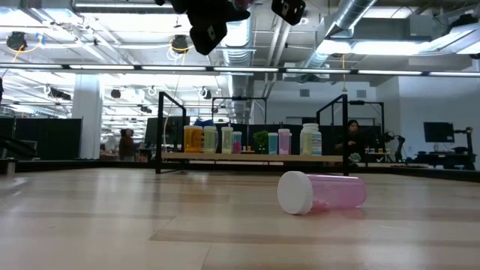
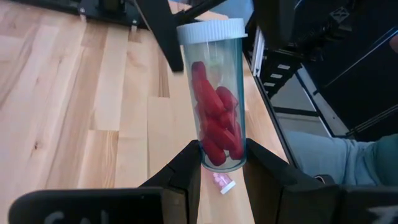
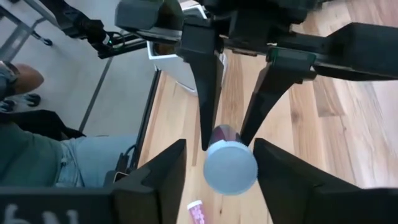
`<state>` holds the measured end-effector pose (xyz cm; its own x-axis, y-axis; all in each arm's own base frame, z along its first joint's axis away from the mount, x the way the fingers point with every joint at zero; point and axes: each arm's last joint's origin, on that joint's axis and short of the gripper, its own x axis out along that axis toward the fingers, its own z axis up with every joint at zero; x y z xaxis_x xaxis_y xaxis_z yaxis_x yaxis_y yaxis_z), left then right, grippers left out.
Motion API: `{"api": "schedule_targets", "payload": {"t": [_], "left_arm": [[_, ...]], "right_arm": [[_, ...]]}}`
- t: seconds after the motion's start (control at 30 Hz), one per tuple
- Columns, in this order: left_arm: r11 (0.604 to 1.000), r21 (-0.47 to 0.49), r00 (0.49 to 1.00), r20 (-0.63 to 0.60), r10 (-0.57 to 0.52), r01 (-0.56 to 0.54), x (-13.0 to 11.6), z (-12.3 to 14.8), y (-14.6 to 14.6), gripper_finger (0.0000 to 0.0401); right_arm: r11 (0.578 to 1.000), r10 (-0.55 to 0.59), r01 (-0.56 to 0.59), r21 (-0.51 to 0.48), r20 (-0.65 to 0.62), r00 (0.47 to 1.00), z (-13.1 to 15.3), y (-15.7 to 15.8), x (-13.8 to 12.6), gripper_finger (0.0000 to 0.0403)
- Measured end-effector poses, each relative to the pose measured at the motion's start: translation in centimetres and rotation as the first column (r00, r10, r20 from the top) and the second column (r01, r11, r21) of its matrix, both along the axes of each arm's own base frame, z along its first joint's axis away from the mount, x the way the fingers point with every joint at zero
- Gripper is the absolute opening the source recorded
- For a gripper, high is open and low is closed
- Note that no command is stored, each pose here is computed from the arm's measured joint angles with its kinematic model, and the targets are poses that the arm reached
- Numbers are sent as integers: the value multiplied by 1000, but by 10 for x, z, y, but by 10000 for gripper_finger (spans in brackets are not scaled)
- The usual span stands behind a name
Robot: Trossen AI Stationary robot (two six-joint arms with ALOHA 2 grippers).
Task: Pick and place medicine bottles onto shelf by color
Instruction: Put the blue pill bottle on the shelf
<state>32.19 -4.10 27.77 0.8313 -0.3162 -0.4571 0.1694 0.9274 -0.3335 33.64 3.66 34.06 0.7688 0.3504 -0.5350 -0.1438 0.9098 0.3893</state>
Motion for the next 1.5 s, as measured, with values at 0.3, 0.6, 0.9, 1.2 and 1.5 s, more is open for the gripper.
{"api": "schedule_targets", "payload": {"t": [0.3,0.6,0.9,1.2,1.5], "left_arm": [[1000,19,999,32,-3,2,1,2,0,79],[1000,28,998,61,-9,7,2,4,0,79],[1000,28,998,62,-6,4,2,4,1,79],[998,48,997,62,39,-42,3,4,3,122],[991,66,993,-12,120,-119,-1,-2,5,199]], "right_arm": [[1000,-6,6,3,-18,1000,-3,-1,1,185],[1000,-6,7,2,-26,1000,-4,-1,1,138],[1000,-8,8,2,-26,1000,-4,-1,1,117],[999,-43,43,4,-29,999,0,-13,-4,118],[975,-218,215,-49,-62,974,13,-58,-26,120]]}}
